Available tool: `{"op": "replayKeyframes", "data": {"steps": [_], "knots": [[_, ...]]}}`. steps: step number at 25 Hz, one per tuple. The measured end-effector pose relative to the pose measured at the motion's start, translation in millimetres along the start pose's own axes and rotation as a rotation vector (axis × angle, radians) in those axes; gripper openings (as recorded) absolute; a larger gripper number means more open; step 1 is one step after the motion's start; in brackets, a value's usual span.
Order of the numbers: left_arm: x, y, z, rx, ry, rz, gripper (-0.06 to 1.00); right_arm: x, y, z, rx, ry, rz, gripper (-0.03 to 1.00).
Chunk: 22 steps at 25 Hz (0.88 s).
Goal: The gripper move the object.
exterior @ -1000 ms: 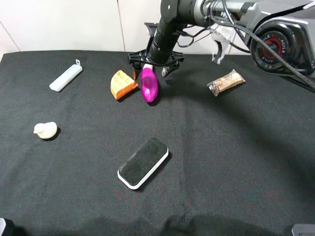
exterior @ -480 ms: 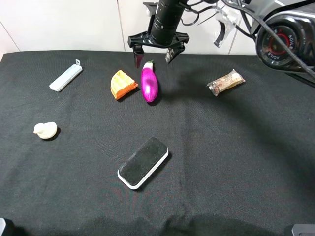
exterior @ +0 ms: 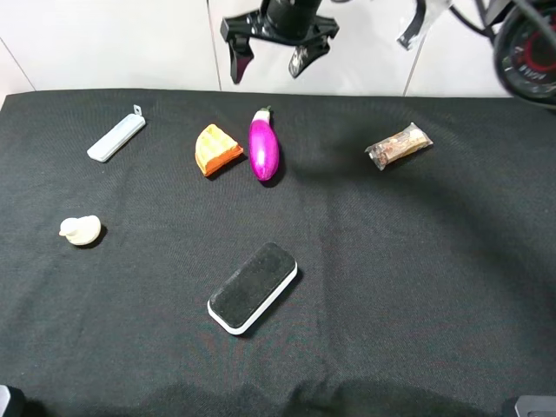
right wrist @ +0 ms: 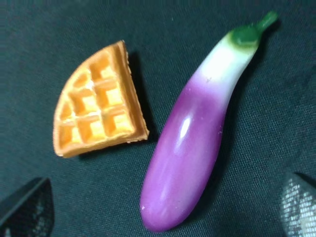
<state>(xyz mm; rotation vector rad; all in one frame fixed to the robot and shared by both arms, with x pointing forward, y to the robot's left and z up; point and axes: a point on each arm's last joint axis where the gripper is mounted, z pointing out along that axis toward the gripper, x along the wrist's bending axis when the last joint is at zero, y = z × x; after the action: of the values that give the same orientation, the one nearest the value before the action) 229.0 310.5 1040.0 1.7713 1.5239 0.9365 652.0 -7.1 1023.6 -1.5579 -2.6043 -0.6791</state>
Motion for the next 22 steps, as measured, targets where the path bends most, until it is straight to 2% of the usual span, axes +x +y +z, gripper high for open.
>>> {"op": "replayKeyframes", "data": {"steps": [4,8,14,22], "knots": [[0.0,0.0,0.0,0.000,0.000,0.000,0.91,4.9,0.6,-20.7,-0.033,0.006,-0.011,0.69],[0.0,0.0,0.0,0.000,0.000,0.000,0.91,5.5,-13.2,-33.9,-0.001,-0.003,-0.014,0.69],[0.0,0.0,0.0,0.000,0.000,0.000,0.91,2.1,-48.5,-54.9,0.075,-0.053,-0.013,0.69],[0.0,0.0,0.0,0.000,0.000,0.000,0.91,1.4,-102.6,-99.5,0.113,-0.096,-0.025,0.69]]}}
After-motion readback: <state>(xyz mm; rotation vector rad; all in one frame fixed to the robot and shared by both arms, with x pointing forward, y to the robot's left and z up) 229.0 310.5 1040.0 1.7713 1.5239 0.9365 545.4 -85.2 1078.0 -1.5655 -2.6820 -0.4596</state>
